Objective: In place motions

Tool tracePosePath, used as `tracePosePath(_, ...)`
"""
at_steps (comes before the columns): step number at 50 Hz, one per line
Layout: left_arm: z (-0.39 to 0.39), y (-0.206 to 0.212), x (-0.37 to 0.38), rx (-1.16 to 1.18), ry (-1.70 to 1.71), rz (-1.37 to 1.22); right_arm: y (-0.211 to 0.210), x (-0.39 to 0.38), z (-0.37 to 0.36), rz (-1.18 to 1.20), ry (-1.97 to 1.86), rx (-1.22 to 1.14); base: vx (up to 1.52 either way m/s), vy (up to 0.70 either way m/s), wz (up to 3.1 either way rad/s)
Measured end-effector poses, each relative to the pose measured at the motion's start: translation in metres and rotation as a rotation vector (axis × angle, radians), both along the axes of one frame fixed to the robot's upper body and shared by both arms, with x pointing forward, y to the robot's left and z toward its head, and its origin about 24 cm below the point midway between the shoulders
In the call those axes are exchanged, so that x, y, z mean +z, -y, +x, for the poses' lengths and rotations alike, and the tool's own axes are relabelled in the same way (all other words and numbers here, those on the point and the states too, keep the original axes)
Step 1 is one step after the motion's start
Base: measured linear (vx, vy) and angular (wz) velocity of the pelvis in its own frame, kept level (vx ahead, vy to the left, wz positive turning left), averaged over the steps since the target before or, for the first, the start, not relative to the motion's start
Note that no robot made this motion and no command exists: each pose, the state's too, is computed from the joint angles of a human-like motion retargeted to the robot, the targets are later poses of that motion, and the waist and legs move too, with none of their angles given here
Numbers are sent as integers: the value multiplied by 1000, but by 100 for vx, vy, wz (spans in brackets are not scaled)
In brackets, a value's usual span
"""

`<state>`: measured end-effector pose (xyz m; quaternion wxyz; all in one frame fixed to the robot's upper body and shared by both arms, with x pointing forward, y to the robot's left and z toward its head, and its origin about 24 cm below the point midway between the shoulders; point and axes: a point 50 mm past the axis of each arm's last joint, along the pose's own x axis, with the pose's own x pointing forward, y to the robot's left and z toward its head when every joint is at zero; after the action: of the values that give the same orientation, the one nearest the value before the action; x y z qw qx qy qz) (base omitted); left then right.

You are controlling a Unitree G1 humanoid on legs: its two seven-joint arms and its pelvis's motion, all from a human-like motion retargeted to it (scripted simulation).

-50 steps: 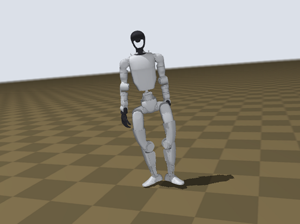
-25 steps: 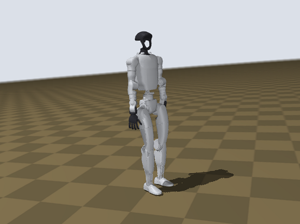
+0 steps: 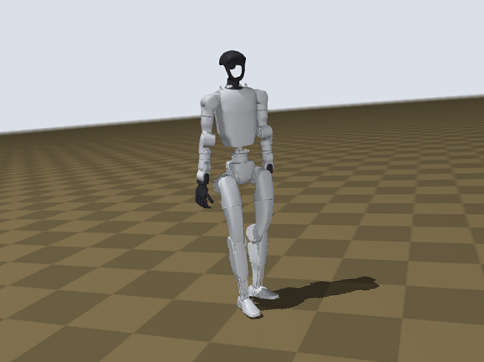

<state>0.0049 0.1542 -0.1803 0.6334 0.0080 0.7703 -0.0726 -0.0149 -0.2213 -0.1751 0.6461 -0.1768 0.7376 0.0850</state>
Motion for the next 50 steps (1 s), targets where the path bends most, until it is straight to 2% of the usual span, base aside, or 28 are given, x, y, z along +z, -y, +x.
tracePosePath(9, -14, -6, 1, -30, -52, 29, 4, 2, 2, -4, 3, -175, -1, -6, -279)
tracePosePath(19, -54, -6, 6, 100, -178, 57, 6, 5, -17, -28, -93, -123, 37, -21, -212)
tracePosePath(26, -32, -10, 1, 162, -73, 66, -9, 0, -3, 47, -53, -93, 36, -27, -121)
tracePosePath(30, -10, -14, 0, 108, -19, 50, -8, -1, 7, 49, -30, -14, 30, -12, -97)
tracePosePath(42, 22, 12, -1, -31, 108, -39, 4, 1, 42, 25, 58, 40, 18, 12, -136)
tracePosePath(45, 13, 11, -1, -96, 80, -75, 5, 2, 41, 5, 55, 36, 20, 19, -11)
tracePosePath(50, 17, -1, -1, -171, 76, -30, -3, 1, 43, -5, 87, -97, 2, 17, -28)
